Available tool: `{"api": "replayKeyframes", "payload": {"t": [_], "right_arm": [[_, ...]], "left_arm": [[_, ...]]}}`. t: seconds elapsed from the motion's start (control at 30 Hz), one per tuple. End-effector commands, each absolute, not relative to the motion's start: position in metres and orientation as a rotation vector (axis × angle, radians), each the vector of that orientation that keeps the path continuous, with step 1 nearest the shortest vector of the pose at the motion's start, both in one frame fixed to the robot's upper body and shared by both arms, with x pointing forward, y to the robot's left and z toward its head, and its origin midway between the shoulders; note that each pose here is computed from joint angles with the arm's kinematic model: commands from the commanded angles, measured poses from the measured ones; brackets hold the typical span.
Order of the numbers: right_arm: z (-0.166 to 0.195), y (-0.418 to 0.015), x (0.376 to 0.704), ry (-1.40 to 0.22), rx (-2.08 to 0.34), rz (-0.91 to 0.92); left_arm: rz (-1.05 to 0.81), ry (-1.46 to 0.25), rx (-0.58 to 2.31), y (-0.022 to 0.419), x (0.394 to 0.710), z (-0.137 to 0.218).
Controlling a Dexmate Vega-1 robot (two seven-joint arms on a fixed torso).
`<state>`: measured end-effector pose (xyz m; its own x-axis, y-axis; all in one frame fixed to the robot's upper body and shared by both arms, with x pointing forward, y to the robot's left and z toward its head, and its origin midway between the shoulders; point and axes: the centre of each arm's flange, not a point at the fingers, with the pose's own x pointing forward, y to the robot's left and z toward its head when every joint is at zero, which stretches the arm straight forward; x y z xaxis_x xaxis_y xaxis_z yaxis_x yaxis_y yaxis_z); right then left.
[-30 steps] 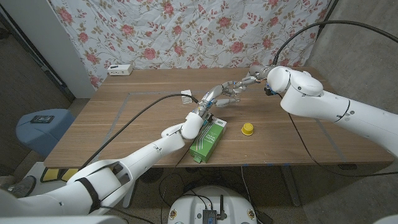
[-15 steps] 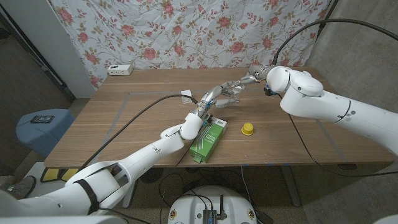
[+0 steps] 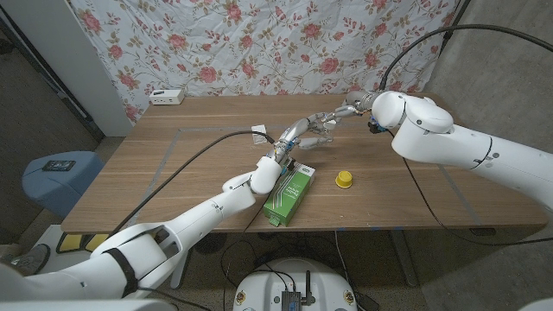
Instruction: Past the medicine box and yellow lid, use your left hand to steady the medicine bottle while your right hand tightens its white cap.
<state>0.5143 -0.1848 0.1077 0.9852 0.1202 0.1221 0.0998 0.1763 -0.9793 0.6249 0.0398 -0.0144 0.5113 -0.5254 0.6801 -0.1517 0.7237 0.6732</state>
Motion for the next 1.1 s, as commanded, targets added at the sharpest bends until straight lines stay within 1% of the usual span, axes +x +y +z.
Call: {"api": "replayKeyframes", "payload": {"t": [0.03,0.63,1.1], "right_arm": [[0.113,-0.186,0.512,-0.194,-1.402,0.060],[0.120,-0.188,0.521,-0.198,-1.400,0.126],[0.122,-0.188,0.525,-0.210,-1.405,0.124]], "left_arm": [[-0.259,-1.033,0.760,0.038,0.627,-0.012],[-0.250,-1.021,0.762,0.038,0.630,-0.012],[-0.247,-1.027,0.763,0.036,0.632,-0.009]]}}
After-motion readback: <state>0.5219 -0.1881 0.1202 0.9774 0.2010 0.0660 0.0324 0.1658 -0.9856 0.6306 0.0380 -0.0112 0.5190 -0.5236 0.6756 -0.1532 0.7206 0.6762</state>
